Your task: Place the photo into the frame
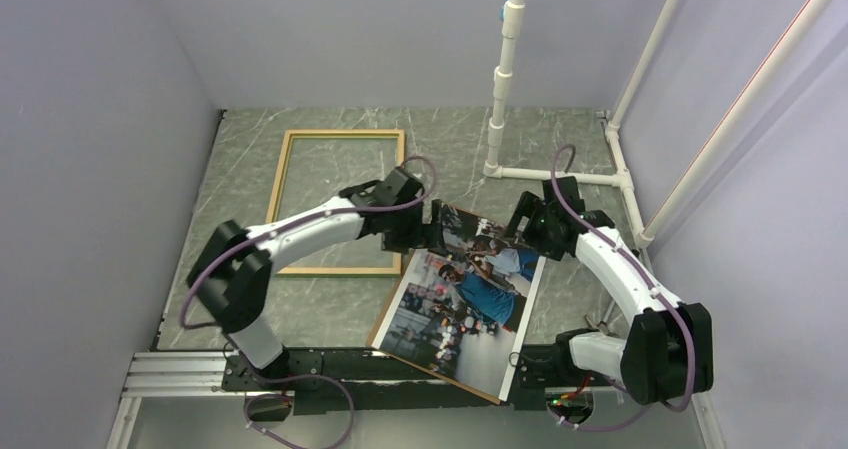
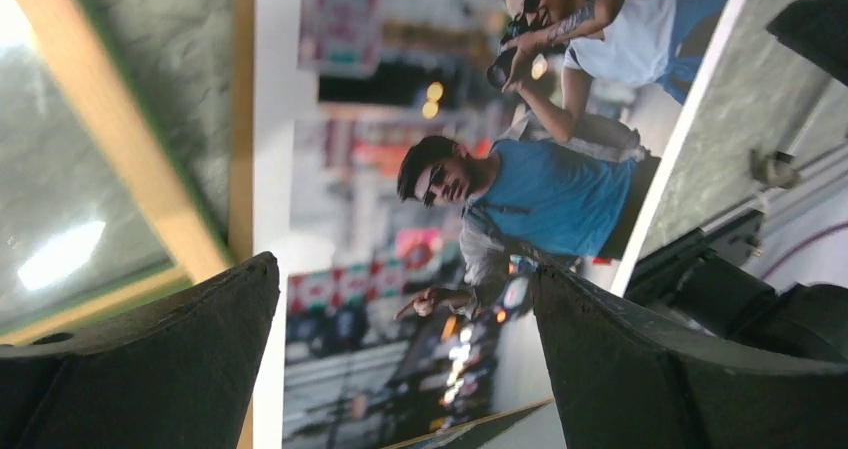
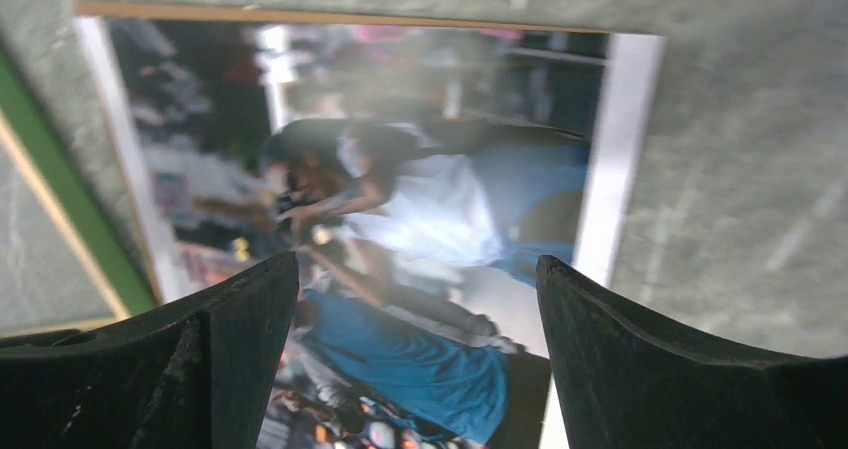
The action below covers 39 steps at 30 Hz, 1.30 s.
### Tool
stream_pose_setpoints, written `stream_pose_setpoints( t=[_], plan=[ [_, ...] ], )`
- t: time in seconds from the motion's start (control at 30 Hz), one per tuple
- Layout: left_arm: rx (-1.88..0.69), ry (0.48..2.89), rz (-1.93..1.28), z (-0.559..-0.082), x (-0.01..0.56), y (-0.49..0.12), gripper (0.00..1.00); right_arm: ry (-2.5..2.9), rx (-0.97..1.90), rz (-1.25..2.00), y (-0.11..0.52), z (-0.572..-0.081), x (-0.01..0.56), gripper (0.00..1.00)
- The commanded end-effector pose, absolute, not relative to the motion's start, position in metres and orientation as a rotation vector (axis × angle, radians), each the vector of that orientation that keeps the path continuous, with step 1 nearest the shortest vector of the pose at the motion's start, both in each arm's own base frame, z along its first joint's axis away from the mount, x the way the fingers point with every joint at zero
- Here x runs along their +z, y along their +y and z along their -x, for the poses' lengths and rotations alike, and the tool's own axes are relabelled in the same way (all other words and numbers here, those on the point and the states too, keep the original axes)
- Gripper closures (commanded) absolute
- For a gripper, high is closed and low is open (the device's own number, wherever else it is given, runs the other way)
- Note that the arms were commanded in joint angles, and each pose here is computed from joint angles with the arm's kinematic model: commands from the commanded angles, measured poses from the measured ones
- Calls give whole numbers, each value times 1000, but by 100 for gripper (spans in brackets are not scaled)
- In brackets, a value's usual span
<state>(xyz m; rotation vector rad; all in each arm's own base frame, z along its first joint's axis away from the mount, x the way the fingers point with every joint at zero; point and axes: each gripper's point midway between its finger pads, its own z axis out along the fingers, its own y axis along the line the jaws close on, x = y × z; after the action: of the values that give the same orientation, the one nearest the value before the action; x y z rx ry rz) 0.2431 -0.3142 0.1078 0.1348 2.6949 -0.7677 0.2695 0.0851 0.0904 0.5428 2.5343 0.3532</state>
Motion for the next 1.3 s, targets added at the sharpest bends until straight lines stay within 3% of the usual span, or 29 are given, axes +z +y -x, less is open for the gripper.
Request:
stream_pose_setpoints(
  t=[0.0,0.13,0.3,0.77,1.27],
  plan=[
    [-551,2767,-238,-243,93,-324,1,2599,167,-688,46,-247,71,9],
    [-391,2825,-280,-242,76,-325,1,2621,96,-820,21,-231,57,2],
    [-375,2843,-272,-242,62,-327,1,2584,159,-929,14,-222,47,1],
    [-360,2893,-268,-237,34,-328,1,2721,602,-927,65,-205,16,3],
    [-367,2945,-275,-230,5,-329,0,2602,832,-805,85,-217,59,10]
  ],
)
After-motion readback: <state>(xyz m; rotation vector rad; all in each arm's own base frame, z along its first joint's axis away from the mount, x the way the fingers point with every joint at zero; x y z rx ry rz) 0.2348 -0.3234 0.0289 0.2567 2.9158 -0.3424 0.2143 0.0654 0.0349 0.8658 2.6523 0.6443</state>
